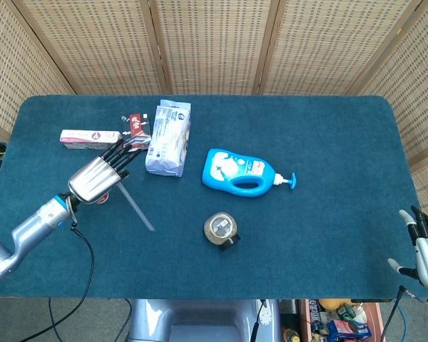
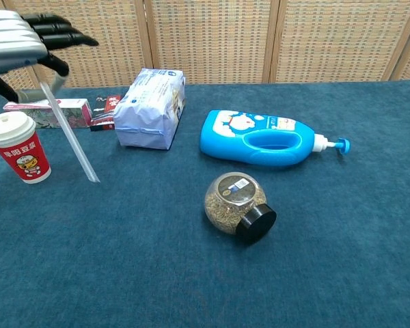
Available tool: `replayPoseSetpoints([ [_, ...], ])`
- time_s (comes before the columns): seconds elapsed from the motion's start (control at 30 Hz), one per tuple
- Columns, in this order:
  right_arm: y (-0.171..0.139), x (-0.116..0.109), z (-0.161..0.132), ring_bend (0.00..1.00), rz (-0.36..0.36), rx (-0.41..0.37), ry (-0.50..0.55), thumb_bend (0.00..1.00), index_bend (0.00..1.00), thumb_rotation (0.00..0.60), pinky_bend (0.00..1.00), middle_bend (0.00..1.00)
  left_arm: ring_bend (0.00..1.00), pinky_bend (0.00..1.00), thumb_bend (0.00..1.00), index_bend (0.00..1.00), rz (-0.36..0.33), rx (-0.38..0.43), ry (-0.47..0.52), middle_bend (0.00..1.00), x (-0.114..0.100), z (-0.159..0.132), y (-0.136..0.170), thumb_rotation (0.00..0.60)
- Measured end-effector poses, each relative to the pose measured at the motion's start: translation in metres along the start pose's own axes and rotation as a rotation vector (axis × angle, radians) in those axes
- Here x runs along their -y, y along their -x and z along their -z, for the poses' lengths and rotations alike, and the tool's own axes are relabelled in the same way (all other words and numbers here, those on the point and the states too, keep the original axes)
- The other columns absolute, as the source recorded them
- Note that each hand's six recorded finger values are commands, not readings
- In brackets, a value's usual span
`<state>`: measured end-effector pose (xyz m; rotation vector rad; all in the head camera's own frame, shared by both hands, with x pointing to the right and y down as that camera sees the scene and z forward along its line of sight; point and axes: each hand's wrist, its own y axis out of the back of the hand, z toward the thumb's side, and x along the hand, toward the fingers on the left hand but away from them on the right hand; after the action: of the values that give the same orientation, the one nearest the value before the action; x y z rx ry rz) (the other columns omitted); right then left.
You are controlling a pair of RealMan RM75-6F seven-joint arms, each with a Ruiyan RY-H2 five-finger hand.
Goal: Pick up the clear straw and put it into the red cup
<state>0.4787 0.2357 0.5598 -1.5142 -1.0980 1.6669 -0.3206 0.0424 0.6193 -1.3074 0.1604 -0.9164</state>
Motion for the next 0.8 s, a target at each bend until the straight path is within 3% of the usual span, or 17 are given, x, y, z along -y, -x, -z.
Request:
replayPoseSetpoints([
  [0.13,-0.001,0.0,-0.001,0.0,0.0,-0.003,0.002,0.0,0.0,0.6,0.0,0.0,0.0,0.0,0.46,0.58,0.001,-0.032,-0.297,0.0,-0.027,0.034,0.01,0.6],
  [0.23,-0.001,0.0,-0.001,0.0,0.0,-0.005,0.003,0.0,0.0,0.6,0.0,0.0,0.0,0.0,0.46,0.59,0.021,-0.067,-0.469,0.0,-0.046,0.056,0.018,0.6],
  [0.33,-0.001,0.0,-0.003,0.0,-0.001,-0.01,0.003,0.0,0.0,0.6,0.0,0.0,0.0,0.0,0.46,0.59,0.048,-0.114,-0.578,0.0,-0.06,0.073,0.025,0.6],
  [0.53,-0.001,0.001,-0.006,0.0,-0.005,-0.02,-0.001,0.0,0.0,0.6,0.0,0.0,0.0,0.0,0.46,0.6,0.123,-0.182,-0.685,0.0,-0.062,0.093,0.038,0.6],
  [0.8,-0.001,0.003,-0.006,0.0,-0.009,-0.02,-0.006,0.0,0.0,0.6,0.0,0.0,0.0,0.0,0.46,0.6,0.209,-0.188,-0.778,0.0,-0.048,0.104,0.046,0.6],
])
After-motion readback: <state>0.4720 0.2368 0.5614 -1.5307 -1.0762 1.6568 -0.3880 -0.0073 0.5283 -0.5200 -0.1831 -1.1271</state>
